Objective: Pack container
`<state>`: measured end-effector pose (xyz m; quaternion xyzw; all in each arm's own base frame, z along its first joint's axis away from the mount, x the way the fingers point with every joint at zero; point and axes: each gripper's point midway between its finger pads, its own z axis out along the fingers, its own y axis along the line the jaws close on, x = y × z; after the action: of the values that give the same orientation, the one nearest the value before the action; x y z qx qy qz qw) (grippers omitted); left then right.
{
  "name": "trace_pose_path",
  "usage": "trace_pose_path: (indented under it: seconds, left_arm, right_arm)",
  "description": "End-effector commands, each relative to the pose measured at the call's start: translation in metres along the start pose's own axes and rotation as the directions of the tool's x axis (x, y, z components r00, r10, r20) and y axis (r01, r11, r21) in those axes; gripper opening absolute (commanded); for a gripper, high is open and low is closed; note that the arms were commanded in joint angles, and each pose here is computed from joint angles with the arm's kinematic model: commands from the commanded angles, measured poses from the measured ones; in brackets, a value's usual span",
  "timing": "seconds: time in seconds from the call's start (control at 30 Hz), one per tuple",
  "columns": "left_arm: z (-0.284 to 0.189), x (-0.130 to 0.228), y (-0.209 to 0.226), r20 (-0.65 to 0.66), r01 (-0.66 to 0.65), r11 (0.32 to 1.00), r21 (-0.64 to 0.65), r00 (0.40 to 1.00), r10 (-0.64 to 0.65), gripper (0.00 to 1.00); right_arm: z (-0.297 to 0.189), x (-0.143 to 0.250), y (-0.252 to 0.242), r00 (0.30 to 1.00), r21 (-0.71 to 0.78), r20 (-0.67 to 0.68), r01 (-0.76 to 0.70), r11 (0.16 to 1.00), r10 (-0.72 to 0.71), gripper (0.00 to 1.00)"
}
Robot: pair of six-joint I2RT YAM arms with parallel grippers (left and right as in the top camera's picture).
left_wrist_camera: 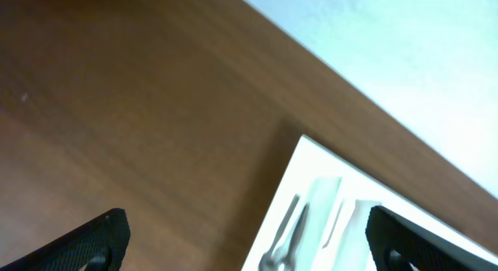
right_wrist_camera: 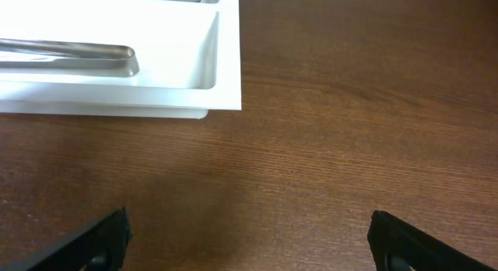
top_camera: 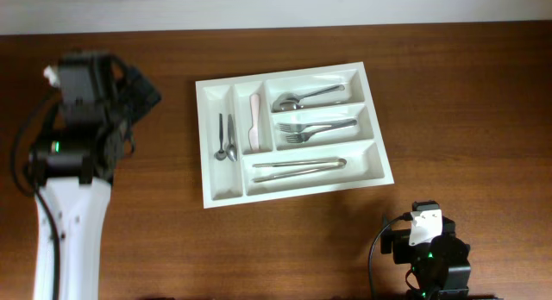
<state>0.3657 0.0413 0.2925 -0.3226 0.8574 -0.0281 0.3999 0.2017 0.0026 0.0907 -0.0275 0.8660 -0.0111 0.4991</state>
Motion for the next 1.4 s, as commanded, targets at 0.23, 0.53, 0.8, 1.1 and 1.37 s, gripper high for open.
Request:
trace_pose_path:
  seconds: [0.23, 0.53, 0.8, 1.1, 1.37]
  left_arm:
    - [-0.014, 0.044, 0.064, 0.167, 0.051, 0.998, -0.022, 0.985, -0.046, 0.99]
    - [-0.016, 0.127, 0.115, 0.212, 0.066, 0.997, 0.05, 0.974, -0.075, 0.99]
    - [-0.012, 0.148, 0.117, 0.286, -0.144, 0.985, 0.098, 0.952, 0.11, 0.99]
    - [-0.008, 0.182, 0.117, 0.303, -0.422, 0.899, 0.121, 0.878, 0.371, 0.99]
    - [-0.004, 0.207, 0.129, 0.231, -0.465, 0.878, 0.118, 0.872, 0.431, 0.99]
  right_arm:
    - [0.001, 0.003, 0.004, 1.0, -0.018, -0.005, 0.014, 1.0, -0.014, 0.99]
    - [0.001, 0.003, 0.004, 1.0, -0.018, -0.005, 0.014, 1.0, -0.014, 0.99]
    - [0.001, 0.003, 0.004, 1.0, -0.018, -0.005, 0.014, 1.0, -0.014, 0.99]
    - [0.001, 0.003, 0.004, 1.0, -0.018, -0.005, 0.014, 1.0, -0.014, 0.99]
    - [0.001, 0.003, 0.004, 1.0, -0.018, -0.005, 0.014, 1.0, -0.014, 0.99]
